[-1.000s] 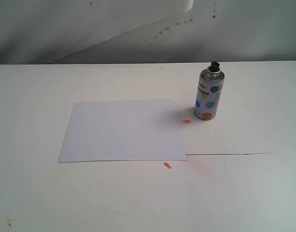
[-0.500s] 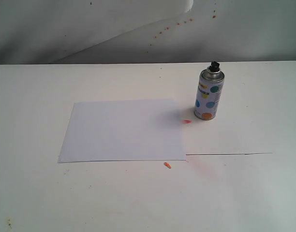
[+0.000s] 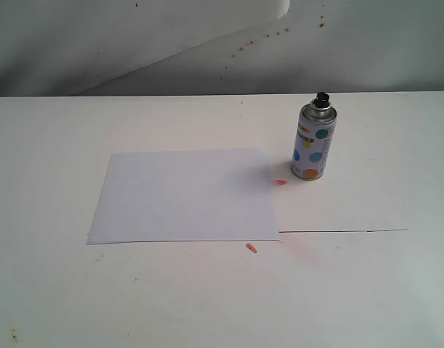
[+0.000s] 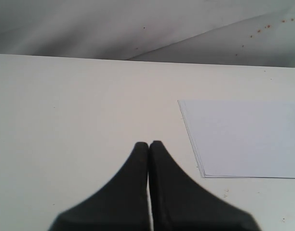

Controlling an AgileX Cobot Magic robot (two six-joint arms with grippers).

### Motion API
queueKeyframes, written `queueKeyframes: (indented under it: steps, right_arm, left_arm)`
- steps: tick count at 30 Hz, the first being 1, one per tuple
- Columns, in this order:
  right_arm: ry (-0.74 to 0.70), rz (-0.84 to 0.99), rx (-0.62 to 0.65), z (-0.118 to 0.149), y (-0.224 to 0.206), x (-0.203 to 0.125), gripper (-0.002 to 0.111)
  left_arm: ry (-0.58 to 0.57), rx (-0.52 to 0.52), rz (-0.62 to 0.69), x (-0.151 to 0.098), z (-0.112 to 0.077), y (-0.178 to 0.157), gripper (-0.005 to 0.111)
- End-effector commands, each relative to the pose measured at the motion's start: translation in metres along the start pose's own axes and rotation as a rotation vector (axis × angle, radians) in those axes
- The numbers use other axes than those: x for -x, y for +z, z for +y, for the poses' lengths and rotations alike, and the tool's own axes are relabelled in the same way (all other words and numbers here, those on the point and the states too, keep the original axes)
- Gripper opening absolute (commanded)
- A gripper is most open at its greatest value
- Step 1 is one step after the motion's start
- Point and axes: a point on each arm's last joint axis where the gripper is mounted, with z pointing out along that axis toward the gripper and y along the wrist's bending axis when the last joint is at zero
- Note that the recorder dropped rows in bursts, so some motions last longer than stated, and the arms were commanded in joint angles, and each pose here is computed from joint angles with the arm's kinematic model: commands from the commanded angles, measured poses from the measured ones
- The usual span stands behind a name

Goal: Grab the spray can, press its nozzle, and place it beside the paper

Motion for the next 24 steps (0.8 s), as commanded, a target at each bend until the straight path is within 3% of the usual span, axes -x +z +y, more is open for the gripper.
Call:
queueKeyframes:
  steps: [1, 9, 24]
  right_arm:
    - [-0.009, 0.010, -0.008, 0.000, -0.003, -0.003, 0.000]
    - [-0.009, 0.143, -0.006, 0.000, -0.006, -0.017, 0.000]
    - [-0.014, 0.153, 0.024, 0.001, -0.006, -0.017, 0.000]
  left_arm:
    - [-0.007, 0.000, -0.003, -0.001, 0.000, 0.000, 0.000]
    - [-0.007, 0.000, -0.003, -0.001, 0.000, 0.000, 0.000]
    - [-0.007, 0.000, -0.003, -0.001, 0.000, 0.000, 0.000]
